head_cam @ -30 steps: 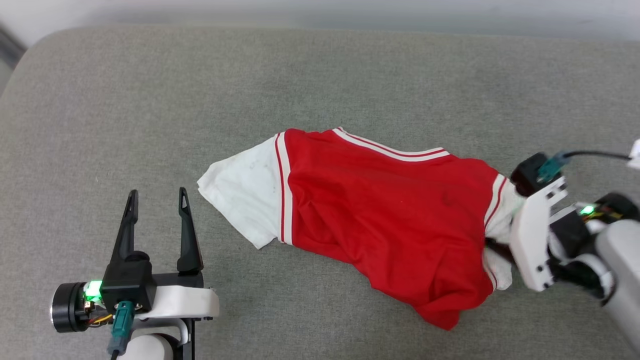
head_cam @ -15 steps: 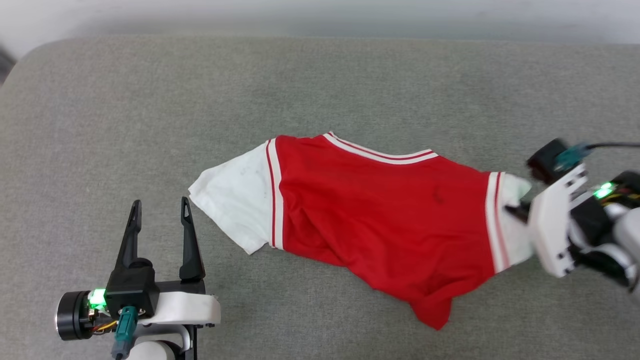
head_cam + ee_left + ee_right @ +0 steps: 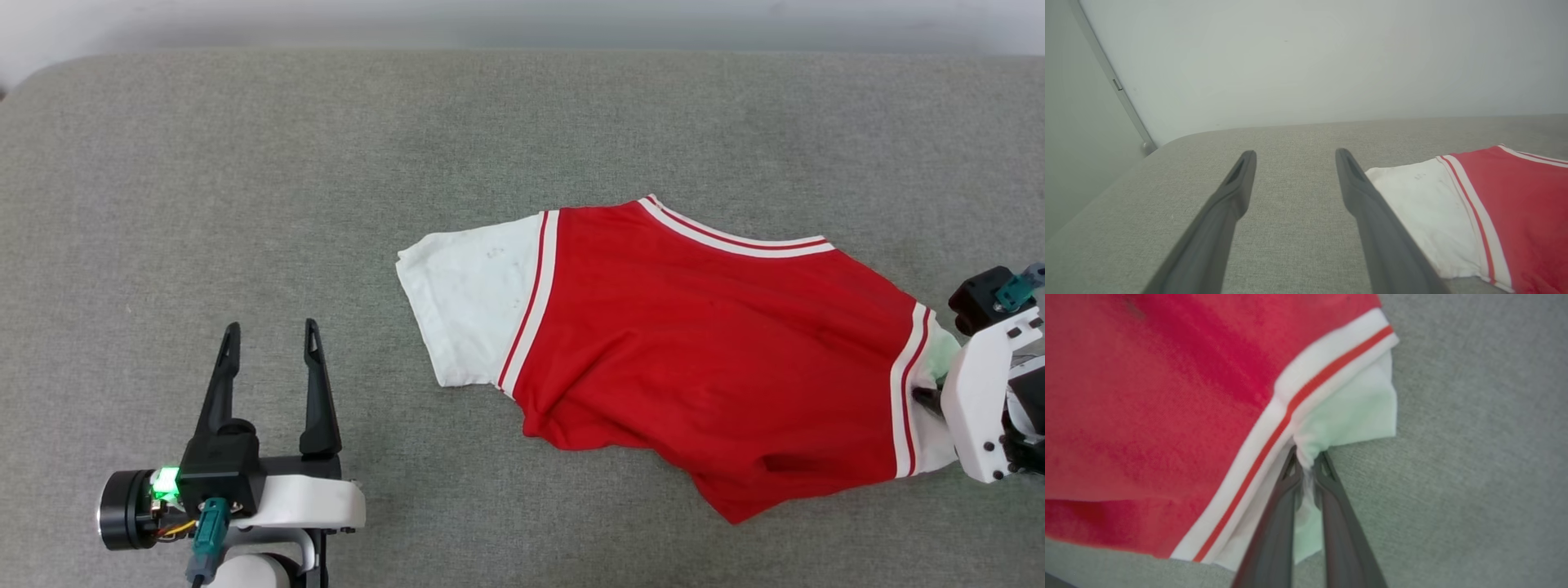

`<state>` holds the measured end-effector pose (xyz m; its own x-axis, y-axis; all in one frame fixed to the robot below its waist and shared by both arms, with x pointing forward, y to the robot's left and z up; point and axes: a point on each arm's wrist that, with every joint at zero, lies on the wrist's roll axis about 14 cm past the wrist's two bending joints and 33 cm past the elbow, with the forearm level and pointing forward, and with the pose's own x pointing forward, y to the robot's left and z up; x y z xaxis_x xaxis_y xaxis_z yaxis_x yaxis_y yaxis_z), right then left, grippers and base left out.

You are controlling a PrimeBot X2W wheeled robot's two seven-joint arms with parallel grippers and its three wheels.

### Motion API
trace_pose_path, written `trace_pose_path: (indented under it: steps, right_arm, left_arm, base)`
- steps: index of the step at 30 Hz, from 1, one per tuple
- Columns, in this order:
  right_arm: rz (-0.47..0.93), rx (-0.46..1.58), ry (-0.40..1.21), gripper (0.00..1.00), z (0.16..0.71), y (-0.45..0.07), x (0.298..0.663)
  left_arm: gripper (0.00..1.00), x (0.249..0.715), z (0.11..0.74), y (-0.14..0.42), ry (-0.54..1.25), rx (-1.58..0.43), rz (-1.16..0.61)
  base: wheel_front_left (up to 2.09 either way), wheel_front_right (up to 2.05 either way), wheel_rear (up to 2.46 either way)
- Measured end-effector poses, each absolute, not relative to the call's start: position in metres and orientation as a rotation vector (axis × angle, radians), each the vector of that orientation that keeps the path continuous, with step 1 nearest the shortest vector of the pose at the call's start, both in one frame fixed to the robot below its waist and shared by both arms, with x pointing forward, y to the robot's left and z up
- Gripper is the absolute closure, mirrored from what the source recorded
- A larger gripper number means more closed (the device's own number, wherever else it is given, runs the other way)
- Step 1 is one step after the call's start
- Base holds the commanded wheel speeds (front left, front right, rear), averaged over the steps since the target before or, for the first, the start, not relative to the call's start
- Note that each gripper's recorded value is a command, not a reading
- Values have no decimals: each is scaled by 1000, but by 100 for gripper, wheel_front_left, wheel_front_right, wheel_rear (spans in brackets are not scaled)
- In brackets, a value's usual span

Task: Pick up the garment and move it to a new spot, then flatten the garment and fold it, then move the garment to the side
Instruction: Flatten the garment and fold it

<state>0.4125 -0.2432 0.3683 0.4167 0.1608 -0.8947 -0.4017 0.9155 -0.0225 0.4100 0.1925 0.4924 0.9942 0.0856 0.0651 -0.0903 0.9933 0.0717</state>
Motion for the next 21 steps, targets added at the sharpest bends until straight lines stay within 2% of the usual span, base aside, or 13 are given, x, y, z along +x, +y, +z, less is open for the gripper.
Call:
trace_pose_path:
  steps: [1,2,3,4,9,14,21]
  right_arm:
    - [350,-241,1082,100,367,-244,413]
    - [340,-219,1074,88,366,-244,414]
    - [333,-198,1054,31,366,-243,416]
    - [327,-195,1030,0,368,-243,418]
    - [303,-206,828,0,395,-248,437]
    - [225,-175,429,0,471,-265,474]
    - [164,-166,4,0,550,-267,486]
  left_arm:
    - [0,410,492,193,-60,74,90]
    - [0,410,491,193,-57,76,91]
    - [0,410,490,193,-56,77,88]
    - [0,410,491,193,-56,79,84]
    - [0,409,493,192,-61,89,67]
    - [0,414,505,189,-95,96,38]
    - [0,437,525,179,-154,116,-45]
  base:
    - [0,0,0]
    - [0,0,0]
    - [0,0,0]
    - [0,0,0]
    - [0,0,0]
    - [0,0,0]
    - [0,0,0]
